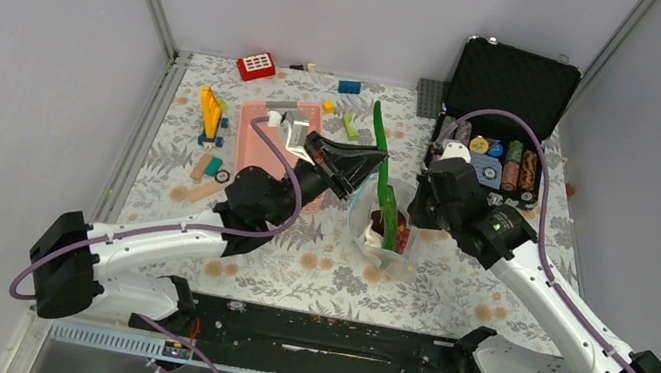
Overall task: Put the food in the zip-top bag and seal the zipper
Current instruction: Place the fake vegetable in the zipper food storage bag.
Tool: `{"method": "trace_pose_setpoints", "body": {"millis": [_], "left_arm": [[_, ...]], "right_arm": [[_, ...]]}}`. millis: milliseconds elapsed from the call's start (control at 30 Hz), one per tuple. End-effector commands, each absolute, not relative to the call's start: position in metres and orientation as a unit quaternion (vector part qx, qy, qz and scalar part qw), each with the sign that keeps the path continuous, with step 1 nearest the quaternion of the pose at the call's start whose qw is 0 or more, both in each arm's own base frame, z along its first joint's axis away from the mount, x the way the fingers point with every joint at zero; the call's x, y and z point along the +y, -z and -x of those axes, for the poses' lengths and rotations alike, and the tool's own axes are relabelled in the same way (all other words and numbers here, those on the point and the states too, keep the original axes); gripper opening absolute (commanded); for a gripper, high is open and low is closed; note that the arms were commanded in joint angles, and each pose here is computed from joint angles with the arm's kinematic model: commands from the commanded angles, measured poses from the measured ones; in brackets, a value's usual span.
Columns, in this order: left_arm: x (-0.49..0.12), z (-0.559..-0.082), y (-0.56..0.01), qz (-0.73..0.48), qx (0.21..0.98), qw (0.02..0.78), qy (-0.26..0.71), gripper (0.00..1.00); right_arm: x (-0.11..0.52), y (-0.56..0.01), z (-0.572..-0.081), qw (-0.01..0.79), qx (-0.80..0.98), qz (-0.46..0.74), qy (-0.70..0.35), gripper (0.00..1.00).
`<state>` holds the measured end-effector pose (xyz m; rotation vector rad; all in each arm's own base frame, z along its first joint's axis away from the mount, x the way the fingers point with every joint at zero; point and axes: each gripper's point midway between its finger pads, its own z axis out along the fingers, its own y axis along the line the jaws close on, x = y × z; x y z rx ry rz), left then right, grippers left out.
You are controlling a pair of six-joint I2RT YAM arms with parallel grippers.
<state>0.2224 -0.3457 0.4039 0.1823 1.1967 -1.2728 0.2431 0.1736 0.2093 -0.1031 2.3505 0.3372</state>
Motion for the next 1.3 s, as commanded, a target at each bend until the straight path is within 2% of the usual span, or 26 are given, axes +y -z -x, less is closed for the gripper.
{"method": "trace_pose_setpoints", "body": {"millis": [0,233,667,800,867,1000,1100,1167,1267], "left_arm": [[-0.343,-0.231,-0.398,-0.061,0.513,0.659,0.547,0.0],[-0.346,-0.233,-0.35,-0.038,0.551,0.643,0.53,0.0],[-0.36,-0.208,-0.309,-0.007,0.554,0.643,0.528,0.02],[-0.369,-0.204,-0.303,-0.018,0.559,0.638,0.528,0.15],[-0.371,-0.202,-0.302,-0.027,0.563,0.644,0.516,0.35],[-0.371,-0.2,-0.3,-0.036,0.569,0.646,0.507,0.67],[-0.368,-0.197,-0.303,-0.043,0.569,0.645,0.508,0.83],[-0.368,-0.193,-0.308,-0.057,0.569,0.644,0.509,0.98],[-0.365,-0.188,-0.318,-0.08,0.576,0.639,0.503,0.99]], "right_arm": [[0.175,-0.219,-0.242,0.384,0.91,0.031,-0.154,0.0],[0.177,-0.22,-0.242,0.383,0.91,0.029,-0.158,0.0],[0.179,-0.217,-0.241,0.37,0.914,0.013,-0.169,0.0],[0.181,-0.218,-0.24,0.368,0.913,0.015,-0.175,0.0],[0.181,-0.219,-0.241,0.369,0.913,0.014,-0.176,0.0],[0.181,-0.22,-0.241,0.371,0.912,0.012,-0.177,0.0],[0.181,-0.221,-0.241,0.372,0.91,0.013,-0.18,0.0],[0.182,-0.221,-0.241,0.373,0.91,0.013,-0.182,0.0],[0.182,-0.221,-0.241,0.372,0.91,0.013,-0.182,0.0]]}}
